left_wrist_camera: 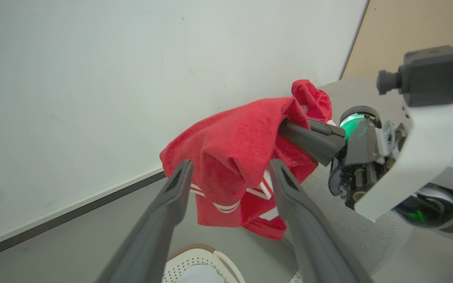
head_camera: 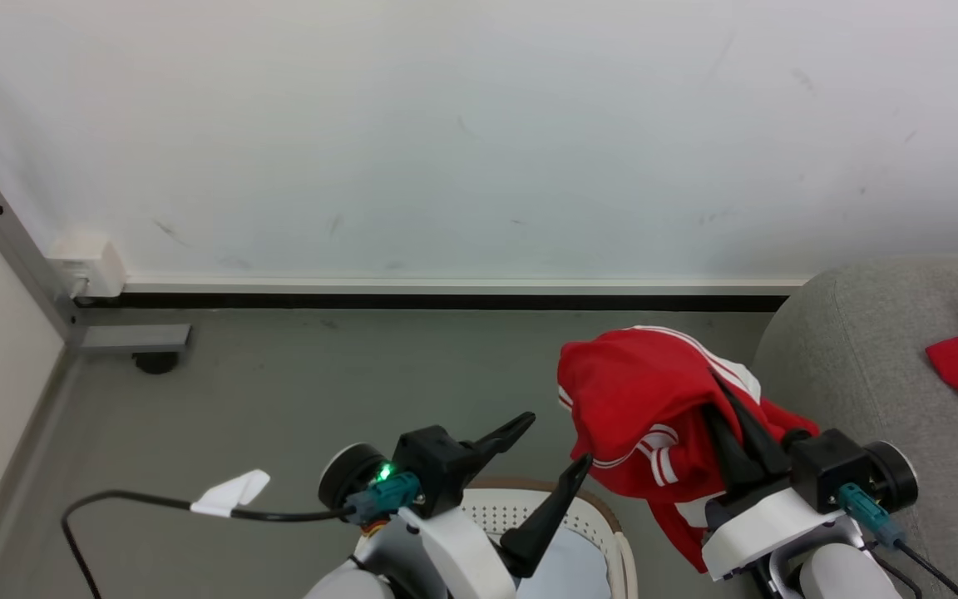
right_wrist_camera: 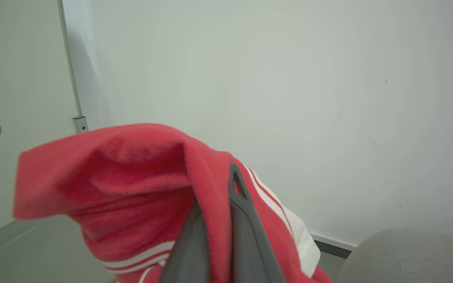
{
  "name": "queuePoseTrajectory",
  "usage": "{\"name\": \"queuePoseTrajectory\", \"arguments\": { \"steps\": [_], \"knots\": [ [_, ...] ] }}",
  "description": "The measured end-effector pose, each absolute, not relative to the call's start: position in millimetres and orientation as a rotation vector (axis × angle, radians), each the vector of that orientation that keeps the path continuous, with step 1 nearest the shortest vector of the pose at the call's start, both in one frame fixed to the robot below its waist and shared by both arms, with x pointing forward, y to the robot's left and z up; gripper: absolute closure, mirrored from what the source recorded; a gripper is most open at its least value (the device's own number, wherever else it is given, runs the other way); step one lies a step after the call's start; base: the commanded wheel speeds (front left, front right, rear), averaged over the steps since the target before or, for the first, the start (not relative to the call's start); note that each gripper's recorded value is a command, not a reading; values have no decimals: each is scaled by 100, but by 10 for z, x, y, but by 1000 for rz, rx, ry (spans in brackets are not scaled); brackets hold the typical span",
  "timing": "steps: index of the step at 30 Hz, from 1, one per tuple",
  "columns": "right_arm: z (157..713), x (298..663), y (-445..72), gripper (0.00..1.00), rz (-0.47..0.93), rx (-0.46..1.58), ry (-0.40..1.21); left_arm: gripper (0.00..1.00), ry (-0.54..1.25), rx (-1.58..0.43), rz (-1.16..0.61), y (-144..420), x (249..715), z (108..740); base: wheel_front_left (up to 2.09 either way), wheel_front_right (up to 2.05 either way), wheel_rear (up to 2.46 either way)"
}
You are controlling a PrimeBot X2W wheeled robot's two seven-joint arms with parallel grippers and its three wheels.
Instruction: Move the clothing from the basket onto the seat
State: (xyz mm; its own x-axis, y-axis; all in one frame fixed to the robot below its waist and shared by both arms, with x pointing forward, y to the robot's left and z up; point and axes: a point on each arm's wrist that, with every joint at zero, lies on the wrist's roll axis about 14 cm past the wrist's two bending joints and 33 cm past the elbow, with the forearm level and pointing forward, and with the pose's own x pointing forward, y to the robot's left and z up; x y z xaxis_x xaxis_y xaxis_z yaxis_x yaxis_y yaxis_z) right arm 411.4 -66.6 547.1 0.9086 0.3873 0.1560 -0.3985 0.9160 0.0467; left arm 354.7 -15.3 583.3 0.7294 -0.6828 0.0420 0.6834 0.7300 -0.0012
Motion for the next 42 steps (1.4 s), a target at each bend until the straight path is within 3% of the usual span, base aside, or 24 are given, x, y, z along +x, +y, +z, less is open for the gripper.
{"name": "queuePoseTrajectory", "arguments": {
  "steps": [12, 31, 36, 42],
  "knots": [
    [5601, 4106, -1263, 100, 238, 51, -195, 0, -17, -27, -801, -333, 3547, 5718, 0, 0, 0],
    [5440, 3760, -2335, 100, -75, 7, -171, 0, 26, -97, -1068, -1142, 3558, 5531, 0, 0, 0],
    [5397, 3908, -2516, 100, -122, -15, -158, 0, 11, -117, -1110, -1212, 3701, 5486, 0, 0, 0],
    [5659, 4475, -2712, 100, -144, -154, -210, 0, 5, -132, -1122, -1164, 4007, 5309, 0, 0, 0]
  ]
}}
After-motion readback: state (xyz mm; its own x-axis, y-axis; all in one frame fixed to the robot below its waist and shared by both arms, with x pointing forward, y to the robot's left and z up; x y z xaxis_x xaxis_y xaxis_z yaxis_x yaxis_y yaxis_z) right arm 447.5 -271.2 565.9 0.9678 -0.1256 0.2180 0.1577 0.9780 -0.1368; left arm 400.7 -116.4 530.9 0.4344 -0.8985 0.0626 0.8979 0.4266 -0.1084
